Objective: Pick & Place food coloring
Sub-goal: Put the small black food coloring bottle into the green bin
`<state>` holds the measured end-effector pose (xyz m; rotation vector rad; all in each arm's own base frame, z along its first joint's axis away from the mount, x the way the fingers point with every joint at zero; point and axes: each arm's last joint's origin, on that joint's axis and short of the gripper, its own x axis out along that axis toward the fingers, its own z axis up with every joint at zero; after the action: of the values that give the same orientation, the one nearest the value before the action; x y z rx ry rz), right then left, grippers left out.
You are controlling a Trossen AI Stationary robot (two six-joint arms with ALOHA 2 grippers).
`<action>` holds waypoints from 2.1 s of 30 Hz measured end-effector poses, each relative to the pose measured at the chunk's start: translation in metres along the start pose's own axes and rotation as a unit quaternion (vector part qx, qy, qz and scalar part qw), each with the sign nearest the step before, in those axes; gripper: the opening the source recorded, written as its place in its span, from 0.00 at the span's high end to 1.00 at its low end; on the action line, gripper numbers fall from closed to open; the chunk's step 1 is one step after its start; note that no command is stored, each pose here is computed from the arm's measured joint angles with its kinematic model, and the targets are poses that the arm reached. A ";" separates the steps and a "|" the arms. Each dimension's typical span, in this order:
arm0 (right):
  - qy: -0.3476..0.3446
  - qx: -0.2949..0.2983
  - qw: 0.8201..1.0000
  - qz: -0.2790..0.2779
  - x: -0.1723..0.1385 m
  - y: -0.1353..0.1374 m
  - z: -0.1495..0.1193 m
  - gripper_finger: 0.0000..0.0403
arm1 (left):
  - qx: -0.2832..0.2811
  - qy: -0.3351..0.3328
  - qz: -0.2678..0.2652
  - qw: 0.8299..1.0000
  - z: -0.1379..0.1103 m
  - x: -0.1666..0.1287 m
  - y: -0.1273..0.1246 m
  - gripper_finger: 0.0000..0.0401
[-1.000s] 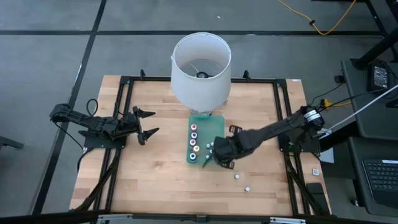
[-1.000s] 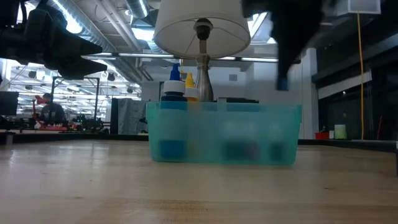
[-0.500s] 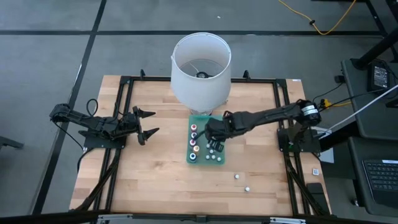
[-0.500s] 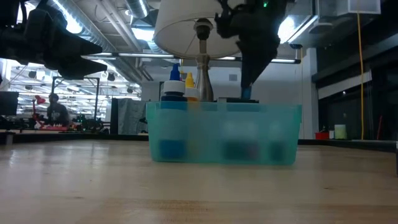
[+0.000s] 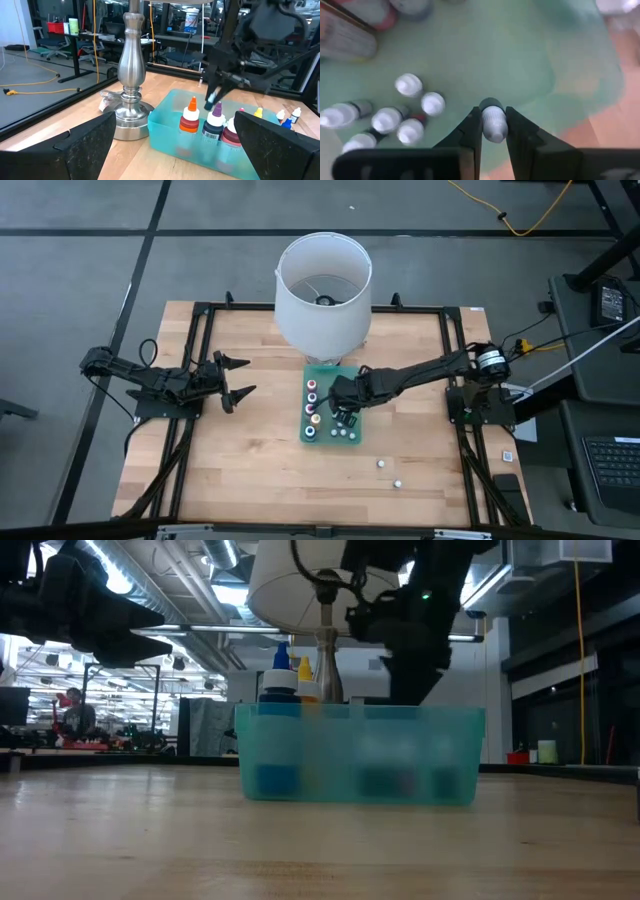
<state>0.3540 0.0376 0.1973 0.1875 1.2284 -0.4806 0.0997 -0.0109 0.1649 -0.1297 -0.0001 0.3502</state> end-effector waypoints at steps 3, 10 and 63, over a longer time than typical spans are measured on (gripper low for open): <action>0.001 -0.016 1.000 -0.004 0.009 0.004 0.000 0.82 | 0.000 0.000 0.000 1.000 0.000 0.000 0.000 0.00; -0.027 -0.085 0.996 -0.031 0.015 0.006 0.004 0.83 | 0.000 -0.001 0.000 1.000 0.000 0.000 0.000 0.00; 0.002 -0.150 0.989 0.003 0.053 -0.004 0.007 0.80 | 0.000 0.000 0.000 1.000 0.000 0.000 0.000 0.00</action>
<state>0.3714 0.0179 0.1507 -0.0643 1.2880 -0.2852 0.0996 -0.0109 0.1649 -0.1301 -0.0008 0.3499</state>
